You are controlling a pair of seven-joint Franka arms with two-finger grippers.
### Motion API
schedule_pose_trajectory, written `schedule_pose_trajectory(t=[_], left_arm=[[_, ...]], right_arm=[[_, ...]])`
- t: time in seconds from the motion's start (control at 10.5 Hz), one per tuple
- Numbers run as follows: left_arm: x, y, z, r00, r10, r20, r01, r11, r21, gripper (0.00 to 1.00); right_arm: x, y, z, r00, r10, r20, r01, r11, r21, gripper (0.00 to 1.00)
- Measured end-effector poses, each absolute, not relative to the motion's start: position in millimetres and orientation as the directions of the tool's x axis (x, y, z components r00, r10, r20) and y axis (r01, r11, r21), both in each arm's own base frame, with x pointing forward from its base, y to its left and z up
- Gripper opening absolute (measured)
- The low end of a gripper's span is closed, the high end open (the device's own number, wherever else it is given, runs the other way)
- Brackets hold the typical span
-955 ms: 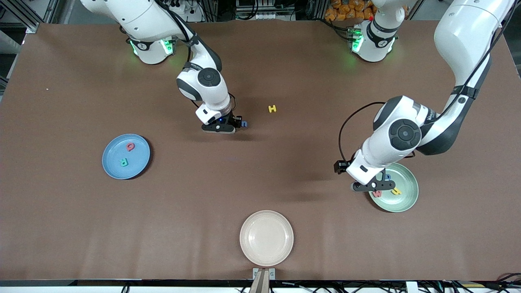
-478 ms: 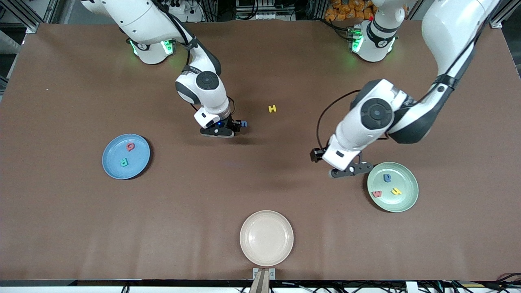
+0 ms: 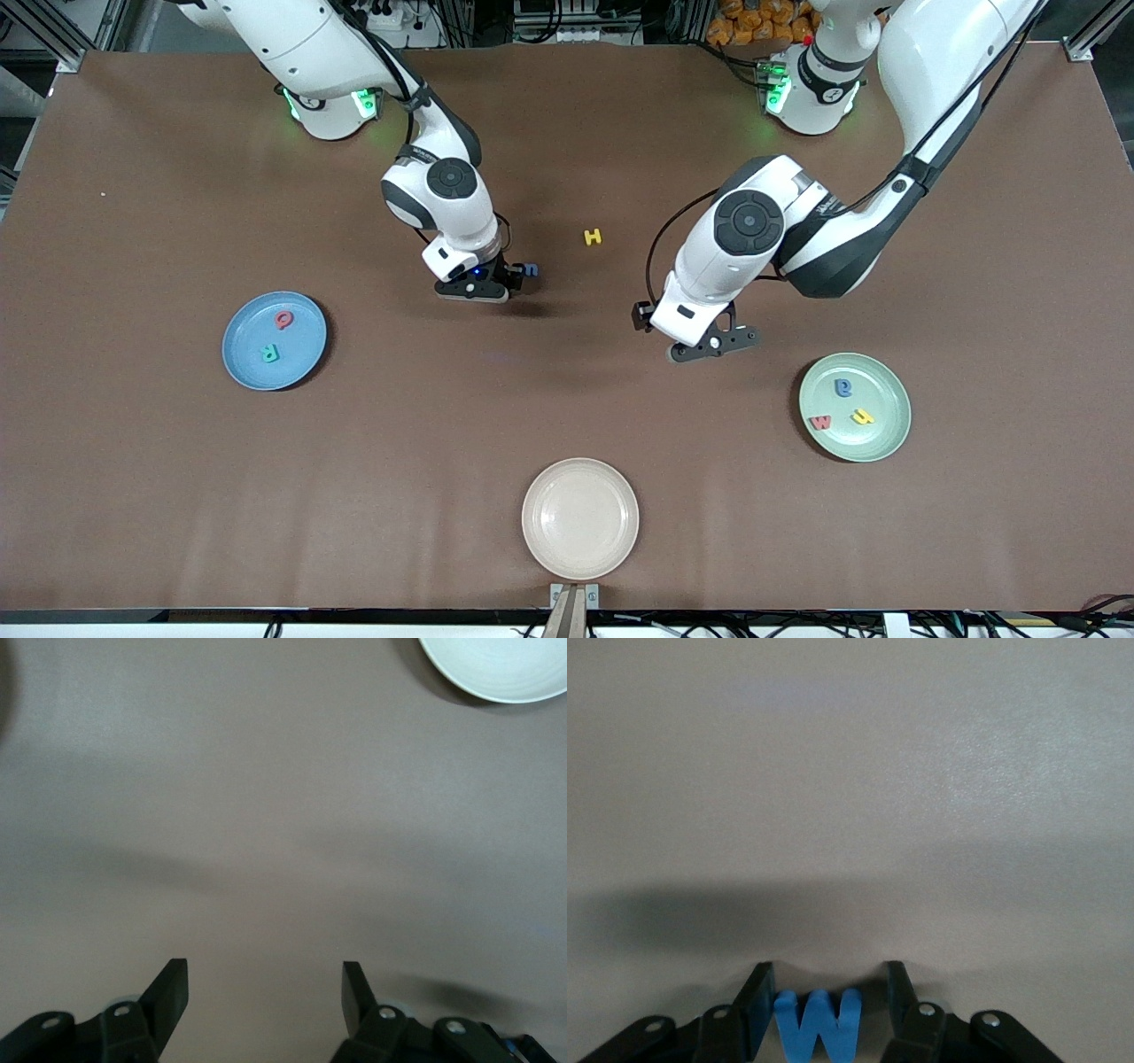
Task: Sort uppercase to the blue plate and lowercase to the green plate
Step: 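Lift the blue W with the right gripper while the left gripper withdraws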
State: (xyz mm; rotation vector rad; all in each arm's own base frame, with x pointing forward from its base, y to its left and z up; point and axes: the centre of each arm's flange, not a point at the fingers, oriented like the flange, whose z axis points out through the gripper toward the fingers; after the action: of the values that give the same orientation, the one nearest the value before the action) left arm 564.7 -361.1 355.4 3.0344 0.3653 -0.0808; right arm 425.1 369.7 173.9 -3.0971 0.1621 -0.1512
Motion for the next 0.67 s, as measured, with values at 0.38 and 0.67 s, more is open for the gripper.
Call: schedule_pose_trajectory(t=[0.38,0.67], left_arm=[[565.0,-358.3,351.5,0.969,0.237,-0.073,0.242,-0.968,0.064,0.78],[567.8,-353.5,350.4,0.967,0.245,-0.075,0.250,-0.966,0.062,0.79]], right_arm=[[425.1,369.9,174.0,0.990,-0.106,0.095,-0.102,-0.994,-0.041,0.59],[426.0,371.6,174.6,0.991,-0.103,0.084,-0.103,-0.995,-0.011,0.59]])
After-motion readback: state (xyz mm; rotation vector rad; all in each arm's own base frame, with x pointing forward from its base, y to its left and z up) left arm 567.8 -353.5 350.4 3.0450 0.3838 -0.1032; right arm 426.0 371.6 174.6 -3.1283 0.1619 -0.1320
